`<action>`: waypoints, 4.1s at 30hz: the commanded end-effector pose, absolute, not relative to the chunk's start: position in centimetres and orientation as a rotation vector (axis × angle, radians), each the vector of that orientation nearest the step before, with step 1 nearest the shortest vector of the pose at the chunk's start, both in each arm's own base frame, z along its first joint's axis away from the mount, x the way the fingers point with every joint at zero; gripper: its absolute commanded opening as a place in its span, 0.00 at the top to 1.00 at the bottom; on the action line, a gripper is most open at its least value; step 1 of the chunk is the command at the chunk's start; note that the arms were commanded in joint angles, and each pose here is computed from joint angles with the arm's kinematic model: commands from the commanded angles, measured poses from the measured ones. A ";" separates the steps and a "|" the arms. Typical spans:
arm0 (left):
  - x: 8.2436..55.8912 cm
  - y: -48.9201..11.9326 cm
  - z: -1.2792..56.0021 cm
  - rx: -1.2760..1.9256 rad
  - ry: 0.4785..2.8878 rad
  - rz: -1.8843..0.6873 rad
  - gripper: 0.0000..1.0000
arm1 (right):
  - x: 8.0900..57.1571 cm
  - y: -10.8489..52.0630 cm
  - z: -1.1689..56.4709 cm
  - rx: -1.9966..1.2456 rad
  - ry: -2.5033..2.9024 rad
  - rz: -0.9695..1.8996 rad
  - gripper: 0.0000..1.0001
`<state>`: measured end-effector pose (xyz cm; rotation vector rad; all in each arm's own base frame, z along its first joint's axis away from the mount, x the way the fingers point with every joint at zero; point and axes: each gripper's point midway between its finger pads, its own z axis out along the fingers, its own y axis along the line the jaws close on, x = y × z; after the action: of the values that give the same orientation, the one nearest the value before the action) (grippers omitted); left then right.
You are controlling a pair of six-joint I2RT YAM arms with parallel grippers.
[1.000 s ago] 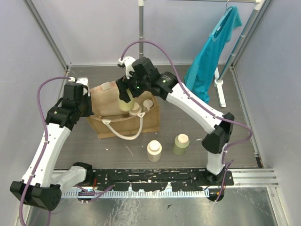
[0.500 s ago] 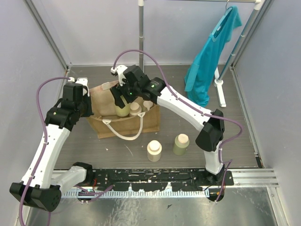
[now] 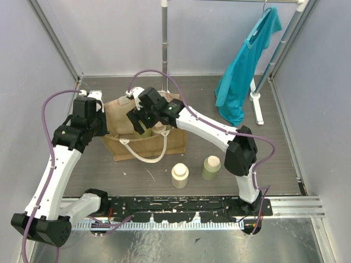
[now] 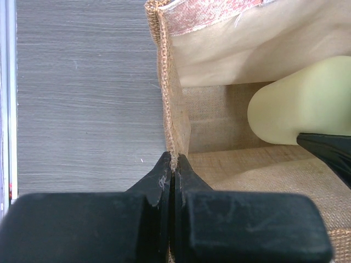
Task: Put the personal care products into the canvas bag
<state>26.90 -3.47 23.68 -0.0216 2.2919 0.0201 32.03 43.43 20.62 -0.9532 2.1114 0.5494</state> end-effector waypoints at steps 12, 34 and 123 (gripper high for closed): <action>27.1 -3.4 25.6 -0.039 2.225 0.003 0.94 | 34.5 44.2 19.6 -0.940 2.062 0.392 0.99; 27.2 -3.4 25.6 -0.030 2.228 0.011 0.94 | 34.0 43.2 17.2 -0.980 2.144 0.319 0.27; 27.6 -4.0 24.9 -0.006 2.250 -0.016 0.95 | 16.0 16.7 9.2 -0.450 2.720 0.115 0.58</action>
<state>27.25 -3.93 23.49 -0.0058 2.2966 -0.0027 16.28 15.82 9.56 -0.4396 2.6955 0.0730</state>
